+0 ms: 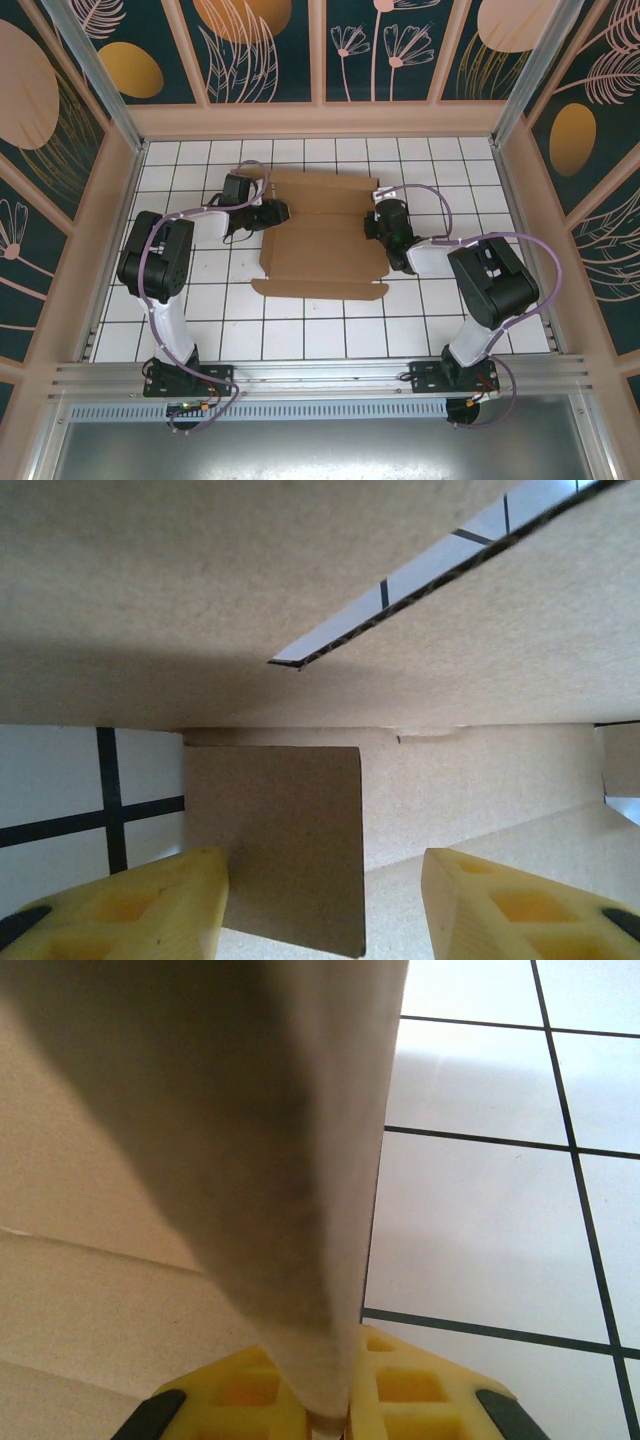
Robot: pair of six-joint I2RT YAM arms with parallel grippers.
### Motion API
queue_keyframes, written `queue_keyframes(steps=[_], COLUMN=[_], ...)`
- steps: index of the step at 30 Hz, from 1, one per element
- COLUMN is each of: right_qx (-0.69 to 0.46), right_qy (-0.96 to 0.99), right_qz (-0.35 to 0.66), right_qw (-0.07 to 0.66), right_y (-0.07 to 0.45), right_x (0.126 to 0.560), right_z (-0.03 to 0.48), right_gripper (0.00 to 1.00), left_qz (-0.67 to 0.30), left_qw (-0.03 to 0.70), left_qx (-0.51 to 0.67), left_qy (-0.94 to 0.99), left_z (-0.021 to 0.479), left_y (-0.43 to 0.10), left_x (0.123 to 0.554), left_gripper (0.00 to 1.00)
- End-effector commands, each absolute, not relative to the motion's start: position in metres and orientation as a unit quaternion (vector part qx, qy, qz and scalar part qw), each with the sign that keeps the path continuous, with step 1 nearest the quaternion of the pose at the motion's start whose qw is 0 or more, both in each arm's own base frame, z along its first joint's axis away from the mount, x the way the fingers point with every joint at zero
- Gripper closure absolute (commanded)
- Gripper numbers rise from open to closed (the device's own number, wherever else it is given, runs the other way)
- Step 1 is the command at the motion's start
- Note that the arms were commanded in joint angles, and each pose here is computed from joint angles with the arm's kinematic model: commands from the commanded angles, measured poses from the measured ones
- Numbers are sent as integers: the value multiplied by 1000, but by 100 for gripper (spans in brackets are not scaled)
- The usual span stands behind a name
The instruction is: Fold the paper box
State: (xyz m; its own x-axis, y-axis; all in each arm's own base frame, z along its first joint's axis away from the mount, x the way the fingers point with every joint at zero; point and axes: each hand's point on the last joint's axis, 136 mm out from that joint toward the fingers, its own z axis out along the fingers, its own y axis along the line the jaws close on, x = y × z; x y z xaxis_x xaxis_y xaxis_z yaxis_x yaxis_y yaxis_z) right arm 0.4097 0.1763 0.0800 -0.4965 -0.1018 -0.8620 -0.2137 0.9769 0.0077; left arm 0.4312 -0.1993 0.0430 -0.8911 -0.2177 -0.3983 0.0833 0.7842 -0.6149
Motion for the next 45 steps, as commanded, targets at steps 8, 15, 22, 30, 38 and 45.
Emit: queue_keyframes(steps=[8,15,22,30,38,45], right_qx=[-137,-136,-134,-134,-147,-157], right_qy=[875,876,876,876,875,874], right_qz=[69,61,57,58,61,50], right_qw=[460,459,460,460,457,456], right_y=[200,197,195,195,203,203], right_x=[397,396,396,396,391,392], right_z=[60,59,59,58,55,55], right_gripper=[87,87,88,88,88,88], left_qz=[-324,-317,-261,-259,-258,-255], left_qw=[204,218,223,228,249,241], left_qx=[-24,-19,-5,25,64,84], left_qy=[923,923,939,938,931,933], left_z=[41,53,51,56,66,66], left_y=[-205,-203,-188,-191,-198,-201], left_x=[429,432,435,441,460,463], left_gripper=[46,46,46,46,46,47])
